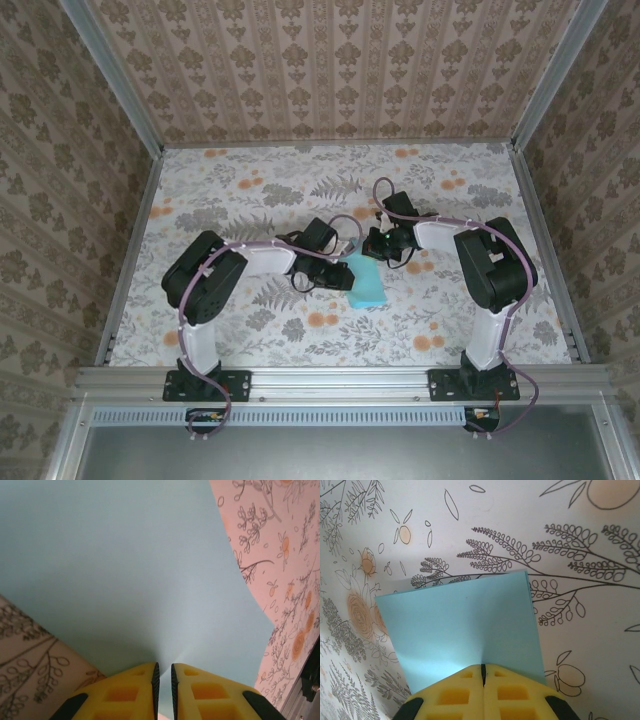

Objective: Fold a paper plane with a square sheet of paper (fold left side to right side)
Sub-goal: First fold the square sheet of paper in half at the center of the table.

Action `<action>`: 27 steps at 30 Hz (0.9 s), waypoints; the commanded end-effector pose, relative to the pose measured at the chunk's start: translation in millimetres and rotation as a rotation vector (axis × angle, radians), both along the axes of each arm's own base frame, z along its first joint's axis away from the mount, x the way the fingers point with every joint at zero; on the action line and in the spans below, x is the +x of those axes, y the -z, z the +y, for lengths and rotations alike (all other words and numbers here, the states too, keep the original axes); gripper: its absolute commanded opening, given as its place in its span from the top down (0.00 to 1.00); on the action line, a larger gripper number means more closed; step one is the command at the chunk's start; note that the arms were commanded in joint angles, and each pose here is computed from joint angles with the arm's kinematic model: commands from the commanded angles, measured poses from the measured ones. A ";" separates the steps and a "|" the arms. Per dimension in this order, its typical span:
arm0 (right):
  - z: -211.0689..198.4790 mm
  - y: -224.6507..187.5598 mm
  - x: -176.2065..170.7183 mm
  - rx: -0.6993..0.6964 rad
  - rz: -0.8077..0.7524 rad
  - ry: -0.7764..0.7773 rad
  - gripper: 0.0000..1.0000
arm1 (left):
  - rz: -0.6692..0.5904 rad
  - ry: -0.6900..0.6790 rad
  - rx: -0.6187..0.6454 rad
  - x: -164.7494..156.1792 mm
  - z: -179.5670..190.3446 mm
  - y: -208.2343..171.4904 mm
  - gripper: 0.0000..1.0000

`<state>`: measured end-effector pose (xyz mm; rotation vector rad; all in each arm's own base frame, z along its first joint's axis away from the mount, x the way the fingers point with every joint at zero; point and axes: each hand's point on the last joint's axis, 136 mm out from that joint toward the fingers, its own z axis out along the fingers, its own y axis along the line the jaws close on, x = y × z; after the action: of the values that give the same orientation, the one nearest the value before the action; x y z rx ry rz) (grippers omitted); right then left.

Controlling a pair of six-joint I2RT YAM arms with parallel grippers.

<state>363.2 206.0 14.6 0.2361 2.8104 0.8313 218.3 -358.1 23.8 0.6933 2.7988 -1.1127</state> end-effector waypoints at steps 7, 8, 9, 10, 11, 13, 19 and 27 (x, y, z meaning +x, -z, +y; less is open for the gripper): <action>-22.2 41.0 -27.5 -0.139 0.143 0.028 0.95 | 0.035 0.072 0.009 -35.1 2.7 -3.4 0.83; -22.1 41.0 -27.8 -0.139 0.144 0.027 0.95 | 0.037 0.071 0.011 -36.7 3.3 -3.1 0.83; -22.6 40.7 -27.1 -0.140 0.142 0.028 0.95 | 0.039 0.070 0.011 -38.3 3.8 -2.6 0.83; -22.2 41.0 -27.8 -0.140 0.144 0.026 0.95 | 0.040 0.068 0.012 -39.0 4.1 -2.5 0.83; -22.9 41.2 -27.5 -0.141 0.144 0.028 0.95 | 0.042 0.070 0.012 -41.4 4.2 -2.3 0.82; -23.1 41.3 -28.3 -0.142 0.144 0.028 0.95 | 0.041 0.071 0.009 -44.2 3.8 -2.9 0.82; -23.2 41.2 -28.7 -0.140 0.143 0.029 0.95 | 0.038 0.084 0.008 -51.3 1.6 -4.4 0.82; -24.3 42.3 -30.6 -0.142 0.145 0.031 0.95 | 0.033 0.097 0.009 -56.9 -0.6 -6.3 0.82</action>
<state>362.8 205.7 14.2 0.2398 2.8170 0.8272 172.5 -360.3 23.0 0.8183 2.8146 -1.1212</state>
